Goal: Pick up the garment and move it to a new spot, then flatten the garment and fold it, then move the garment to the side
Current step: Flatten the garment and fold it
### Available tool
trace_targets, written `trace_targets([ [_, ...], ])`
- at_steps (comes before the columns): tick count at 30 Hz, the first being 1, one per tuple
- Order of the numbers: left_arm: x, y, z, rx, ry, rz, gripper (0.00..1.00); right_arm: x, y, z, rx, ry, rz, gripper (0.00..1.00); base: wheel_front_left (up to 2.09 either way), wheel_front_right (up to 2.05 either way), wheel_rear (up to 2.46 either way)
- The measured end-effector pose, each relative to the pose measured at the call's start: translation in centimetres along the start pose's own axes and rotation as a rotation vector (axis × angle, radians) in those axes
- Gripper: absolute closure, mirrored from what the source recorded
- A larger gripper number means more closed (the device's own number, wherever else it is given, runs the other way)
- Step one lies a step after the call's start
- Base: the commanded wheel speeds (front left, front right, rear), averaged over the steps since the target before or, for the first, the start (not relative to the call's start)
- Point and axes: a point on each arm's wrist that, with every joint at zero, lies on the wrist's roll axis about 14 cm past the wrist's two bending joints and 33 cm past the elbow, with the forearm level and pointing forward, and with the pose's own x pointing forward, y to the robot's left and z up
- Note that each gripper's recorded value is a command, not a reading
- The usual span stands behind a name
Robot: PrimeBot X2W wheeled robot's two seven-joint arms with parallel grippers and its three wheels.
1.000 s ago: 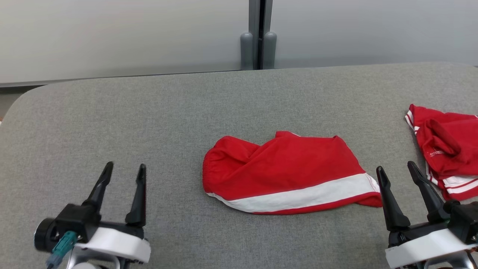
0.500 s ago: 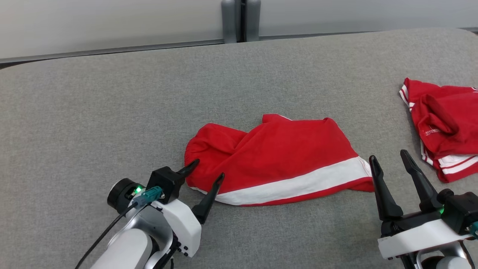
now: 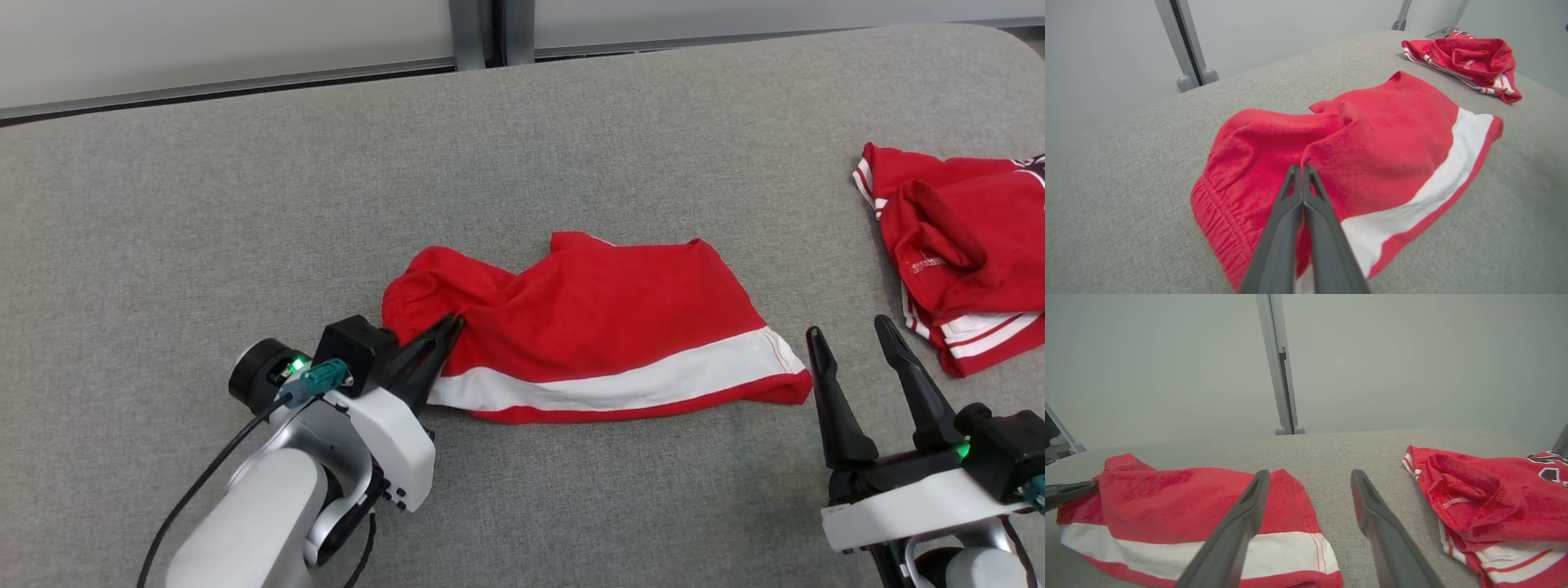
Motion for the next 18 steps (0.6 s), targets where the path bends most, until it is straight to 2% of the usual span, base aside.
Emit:
trace_targets([
  [7, 1.9, 1.3, 1.2, -0.002, -0.020, 0.014, 1.00, 0.5, -0.4, -0.1, 0.001, -0.003, -0.010, 0.00, 0.00, 0.00, 0.00],
  [14, 4.1, 2.0, -0.9, -0.035, 0.058, 0.012, 1.00, 0.8, -1.0, -0.8, 0.013, 0.006, -0.033, 0.00, 0.00, 0.00, 0.00],
  [15, 4.5, 1.9, -1.5, -0.043, 0.069, 0.009, 0.60, 0.7, -1.1, -1.1, 0.016, 0.013, -0.039, 0.00, 0.00, 0.00, 0.00],
  [16, 4.6, 2.0, -1.7, -0.045, 0.070, 0.010, 0.02, 0.7, -1.1, -1.2, 0.018, 0.014, -0.041, 0.00, 0.00, 0.00, 0.00],
  [18, 4.7, 1.8, -1.5, -0.060, 0.046, 0.013, 0.00, 0.8, -1.1, -1.2, 0.019, 0.013, -0.042, 0.00, 0.00, 0.00, 0.00],
])
